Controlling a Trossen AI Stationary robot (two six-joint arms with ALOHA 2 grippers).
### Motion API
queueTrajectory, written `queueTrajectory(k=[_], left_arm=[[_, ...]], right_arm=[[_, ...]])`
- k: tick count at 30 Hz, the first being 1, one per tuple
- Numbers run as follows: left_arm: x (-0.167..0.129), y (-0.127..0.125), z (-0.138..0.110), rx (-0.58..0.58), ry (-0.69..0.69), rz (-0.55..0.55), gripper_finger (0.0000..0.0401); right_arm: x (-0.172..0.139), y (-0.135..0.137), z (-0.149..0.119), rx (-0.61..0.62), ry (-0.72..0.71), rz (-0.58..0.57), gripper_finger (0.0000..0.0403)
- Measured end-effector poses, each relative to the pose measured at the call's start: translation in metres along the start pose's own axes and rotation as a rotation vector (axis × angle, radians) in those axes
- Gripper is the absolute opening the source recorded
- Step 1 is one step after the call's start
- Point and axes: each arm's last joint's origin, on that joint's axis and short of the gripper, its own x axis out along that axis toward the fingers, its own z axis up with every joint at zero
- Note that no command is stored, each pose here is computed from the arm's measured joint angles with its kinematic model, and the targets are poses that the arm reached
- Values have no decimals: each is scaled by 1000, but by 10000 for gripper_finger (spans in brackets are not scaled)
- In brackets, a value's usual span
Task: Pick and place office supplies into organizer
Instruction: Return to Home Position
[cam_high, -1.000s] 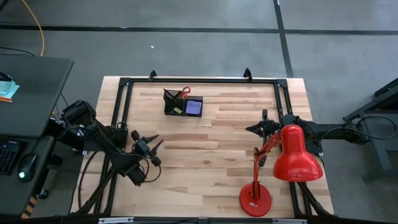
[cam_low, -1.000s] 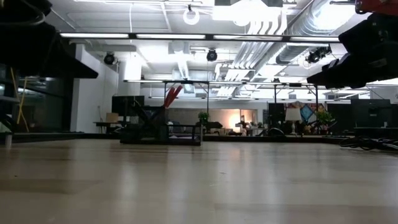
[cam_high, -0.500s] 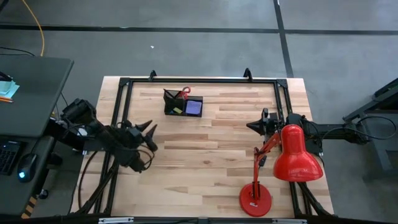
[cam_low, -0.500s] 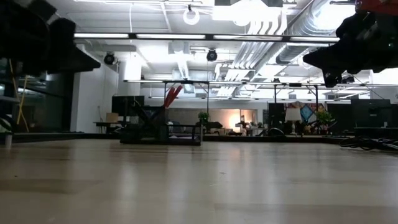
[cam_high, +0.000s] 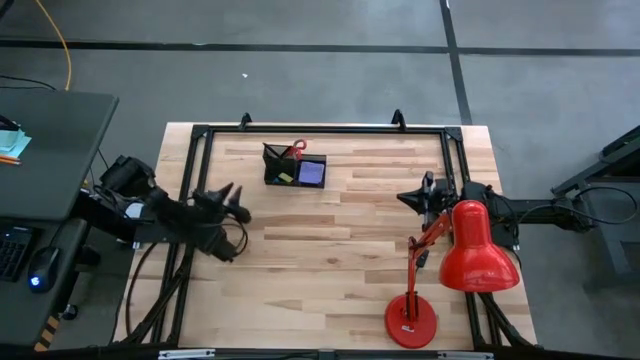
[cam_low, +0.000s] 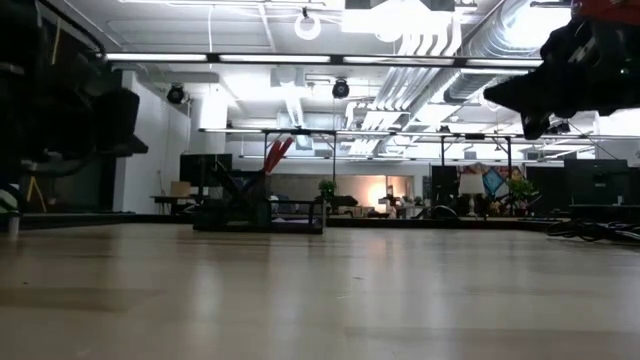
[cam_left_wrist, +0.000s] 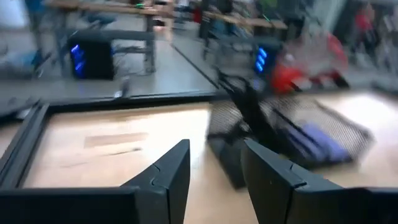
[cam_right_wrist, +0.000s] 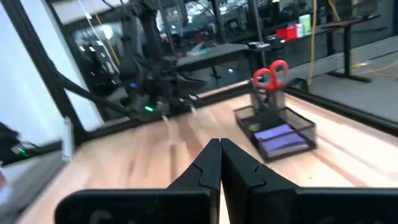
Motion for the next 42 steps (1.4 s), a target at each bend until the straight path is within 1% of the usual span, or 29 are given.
queueTrajectory(k=[4, 6, 8, 11, 13, 16, 18, 20, 23, 26, 29, 30, 32, 34, 35, 37, 40, 42], left_arm=[[-15, -21, 1, 241, 38, -80, 129], [-19, -32, 5, 339, 43, -98, 129], [-22, -42, 9, 372, 85, -85, 129], [-25, -57, 16, 374, 138, -68, 129], [-28, -66, 21, 398, 155, -76, 129], [-32, -79, 30, 393, 180, -87, 129], [-33, -82, 31, 407, 169, -96, 129], [-32, -80, 32, 352, 125, -104, 129], [-29, -72, 34, 332, 74, -100, 129], [-19, -63, 33, 314, 59, -50, 129], [-9, -52, 32, 304, 84, 20, 129], [-8, -49, 31, 303, 86, 24, 129], [-8, -46, 31, 288, 76, 9, 129], [-9, -48, 32, 301, 72, -5, 129], [-11, -52, 31, 287, 81, -22, 129], [-18, -65, 30, 262, 93, -81, 129], [-34, -91, 34, 287, 65, -196, 129], [-41, -108, 42, 326, 40, -237, 129]], right_arm=[[0, -3, -3, -92, 20, -67, 0], [0, -3, -3, -96, 21, -87, 0], [0, -3, -3, -68, 20, -87, 0], [0, -4, -2, -46, 1, -108, 0], [0, -4, -2, -24, 2, -125, 0], [0, -5, -5, -27, 32, -137, 0], [0, -5, -7, -25, 54, -130, 0], [0, -5, -8, -5, 65, -116, 0], [0, -4, -9, 9, 76, -78, 0], [0, -3, -8, 10, 77, -51, 0], [0, -2, -7, 19, 80, -23, 0], [0, -1, -6, 16, 77, -8, 0], [0, 0, -5, -13, 69, 11, 0], [0, -1, -5, -41, 67, -2, 0], [0, -1, -5, -41, 67, -14, 0], [0, -2, -6, -11, 73, -30, 0], [1, -2, -7, 35, 90, -23, 0], [1, -1, -8, 50, 101, -11, 0]])
